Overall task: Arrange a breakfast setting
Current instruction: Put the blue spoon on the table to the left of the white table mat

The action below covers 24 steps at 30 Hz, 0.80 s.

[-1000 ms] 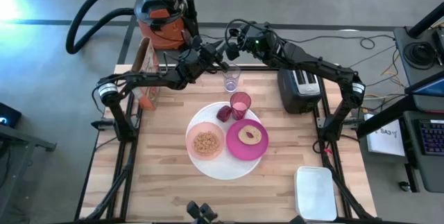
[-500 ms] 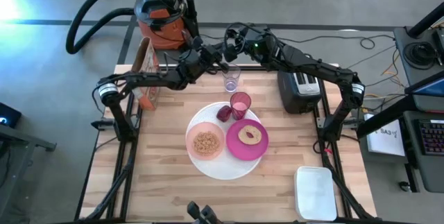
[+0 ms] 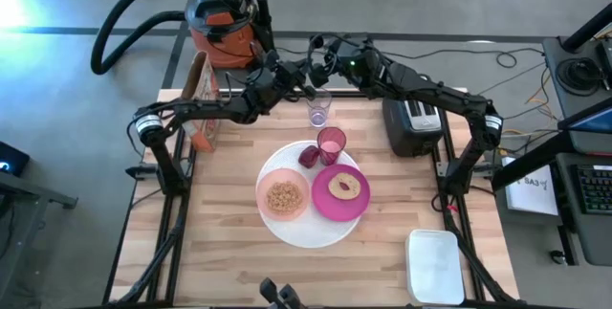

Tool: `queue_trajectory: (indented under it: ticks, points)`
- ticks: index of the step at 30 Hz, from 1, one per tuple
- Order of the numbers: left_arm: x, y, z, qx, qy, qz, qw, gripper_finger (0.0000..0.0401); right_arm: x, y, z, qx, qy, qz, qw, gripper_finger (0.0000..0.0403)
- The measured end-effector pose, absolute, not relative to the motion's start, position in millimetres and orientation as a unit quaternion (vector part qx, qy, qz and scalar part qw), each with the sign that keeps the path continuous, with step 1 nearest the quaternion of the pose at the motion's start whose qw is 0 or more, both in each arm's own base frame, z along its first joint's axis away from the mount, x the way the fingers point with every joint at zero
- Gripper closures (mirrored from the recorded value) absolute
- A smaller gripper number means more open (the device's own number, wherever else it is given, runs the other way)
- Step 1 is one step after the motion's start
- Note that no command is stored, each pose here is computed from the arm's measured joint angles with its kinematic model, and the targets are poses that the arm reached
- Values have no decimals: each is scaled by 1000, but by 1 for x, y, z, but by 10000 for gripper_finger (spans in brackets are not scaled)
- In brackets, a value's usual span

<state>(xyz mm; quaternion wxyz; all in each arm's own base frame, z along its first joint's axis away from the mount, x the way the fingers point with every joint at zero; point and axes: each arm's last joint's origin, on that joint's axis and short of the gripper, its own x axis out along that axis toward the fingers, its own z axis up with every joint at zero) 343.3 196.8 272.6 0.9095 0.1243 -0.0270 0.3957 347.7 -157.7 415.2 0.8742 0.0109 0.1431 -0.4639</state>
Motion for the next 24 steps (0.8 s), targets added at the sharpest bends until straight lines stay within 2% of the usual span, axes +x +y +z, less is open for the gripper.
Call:
queue_trajectory:
  ticks: [4,15,24]
  points:
    - [344,196,273,121,-29,388,913,399,347,-156,413,12,159,-435,886,373]
    - [341,196,269,62,0,385,921,400,315,-143,419,11,243,-429,870,278]
    - [337,191,259,-14,66,381,922,401,293,-134,412,50,315,-437,841,259]
